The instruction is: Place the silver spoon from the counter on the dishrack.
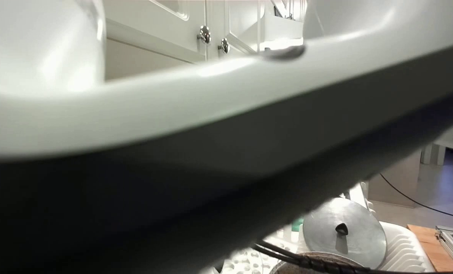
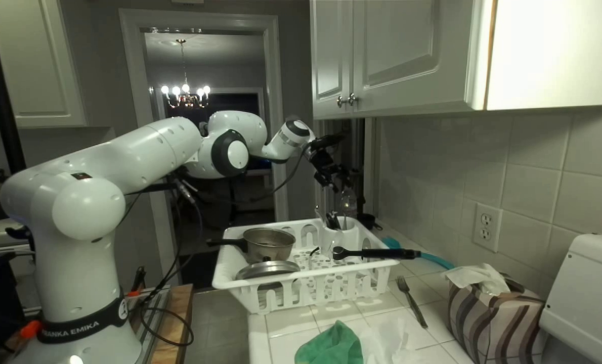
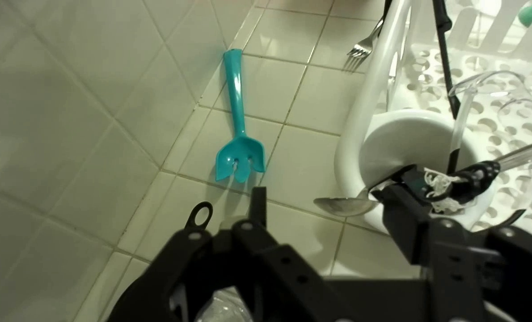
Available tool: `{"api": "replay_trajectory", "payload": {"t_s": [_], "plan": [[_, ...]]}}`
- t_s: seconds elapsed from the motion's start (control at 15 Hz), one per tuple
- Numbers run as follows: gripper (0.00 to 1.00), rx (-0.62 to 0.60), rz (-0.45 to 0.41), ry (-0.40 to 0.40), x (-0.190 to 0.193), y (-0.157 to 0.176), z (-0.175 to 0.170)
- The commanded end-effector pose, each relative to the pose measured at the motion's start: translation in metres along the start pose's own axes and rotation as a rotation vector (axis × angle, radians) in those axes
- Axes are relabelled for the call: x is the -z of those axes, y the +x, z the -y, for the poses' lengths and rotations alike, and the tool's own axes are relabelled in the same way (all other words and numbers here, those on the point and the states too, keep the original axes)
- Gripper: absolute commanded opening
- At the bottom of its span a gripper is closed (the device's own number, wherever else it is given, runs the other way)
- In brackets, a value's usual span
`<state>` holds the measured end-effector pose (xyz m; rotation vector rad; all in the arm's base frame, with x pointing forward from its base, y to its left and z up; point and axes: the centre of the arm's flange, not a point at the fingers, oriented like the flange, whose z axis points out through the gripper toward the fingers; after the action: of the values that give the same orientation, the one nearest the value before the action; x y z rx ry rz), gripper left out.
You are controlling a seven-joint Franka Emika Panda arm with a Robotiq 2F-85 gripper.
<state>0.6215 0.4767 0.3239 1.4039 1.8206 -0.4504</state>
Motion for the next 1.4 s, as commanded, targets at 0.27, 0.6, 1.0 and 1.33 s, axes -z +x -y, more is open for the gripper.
{"api": "replay_trajectory", "payload": {"t_s": [0.27, 0.6, 1.0, 1.33], "plan": [[1.0, 0.323, 0.103, 0.163, -0.039, -0.066, 0.061], [1.0, 0.491, 0.147, 0.351, -0.022, -0.066, 0.092], [1.0, 0.417, 0.216, 0.605, -0.034, -0.062, 0.126], [1.0, 0.293, 0.301, 0.846, -0.075, -0.08, 0.144]]}}
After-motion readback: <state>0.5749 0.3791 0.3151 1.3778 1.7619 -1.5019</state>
